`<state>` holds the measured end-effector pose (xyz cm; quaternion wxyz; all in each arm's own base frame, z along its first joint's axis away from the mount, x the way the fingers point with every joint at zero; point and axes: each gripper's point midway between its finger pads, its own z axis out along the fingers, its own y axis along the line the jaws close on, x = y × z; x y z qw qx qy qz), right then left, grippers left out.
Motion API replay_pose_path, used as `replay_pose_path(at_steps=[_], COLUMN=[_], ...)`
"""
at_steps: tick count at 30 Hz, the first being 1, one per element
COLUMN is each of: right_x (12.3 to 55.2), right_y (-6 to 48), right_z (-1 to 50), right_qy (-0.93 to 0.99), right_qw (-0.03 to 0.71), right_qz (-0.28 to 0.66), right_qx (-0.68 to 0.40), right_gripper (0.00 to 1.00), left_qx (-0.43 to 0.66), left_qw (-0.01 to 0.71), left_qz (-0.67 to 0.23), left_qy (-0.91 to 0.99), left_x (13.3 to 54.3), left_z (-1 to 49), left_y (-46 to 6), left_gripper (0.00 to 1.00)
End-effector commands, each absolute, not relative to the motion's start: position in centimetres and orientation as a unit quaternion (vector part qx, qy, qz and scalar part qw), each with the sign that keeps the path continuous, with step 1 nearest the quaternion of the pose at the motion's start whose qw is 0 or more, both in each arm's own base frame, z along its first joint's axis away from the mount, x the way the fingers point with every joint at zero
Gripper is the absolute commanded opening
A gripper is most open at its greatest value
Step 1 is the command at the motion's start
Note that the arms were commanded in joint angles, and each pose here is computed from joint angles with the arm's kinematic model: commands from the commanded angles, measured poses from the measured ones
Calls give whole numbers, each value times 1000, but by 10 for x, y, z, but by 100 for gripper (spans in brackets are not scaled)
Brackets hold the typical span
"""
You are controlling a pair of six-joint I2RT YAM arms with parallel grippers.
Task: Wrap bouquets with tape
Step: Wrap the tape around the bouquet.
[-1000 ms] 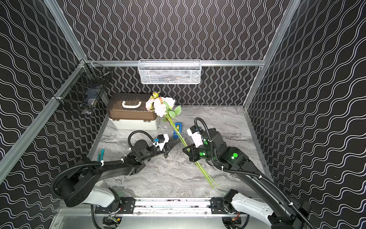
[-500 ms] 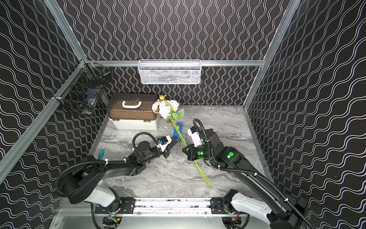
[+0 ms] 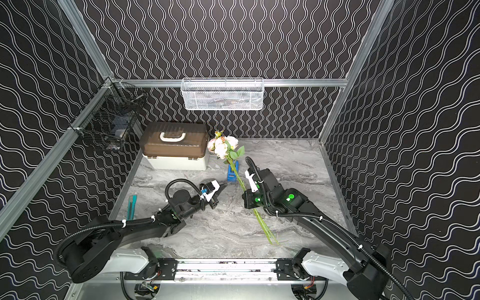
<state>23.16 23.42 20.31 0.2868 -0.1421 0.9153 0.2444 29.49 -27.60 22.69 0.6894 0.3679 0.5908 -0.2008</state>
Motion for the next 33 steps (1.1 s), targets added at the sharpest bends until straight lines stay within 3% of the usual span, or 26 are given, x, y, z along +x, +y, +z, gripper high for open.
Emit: replay_pose_path(at_steps=[1,15,28,30,33], right_x=[243,224,217,220,226], right_y=[232,248,248,243,233], right_z=[198,177,205,207,208], right_qy=[916,913,877,878,881], right_qw=[302,287,359,367,382], right_qz=[228,236,257,246,223], right_qx=[-131,-167,-190,-184,-166], right_gripper=[0,0,0,0,0], left_qx=[365,405,483,481,480], left_qw=[712,705,621,616,615], left_qz=[-197,-211,-195,-184,-168], left_qy=[567,544,586,596,603], left_x=[292,303,315,319,323], left_z=[246,264,219,217,220], left_y=[-275,-316,-349,-350,-347], left_gripper=[0,0,0,22,34])
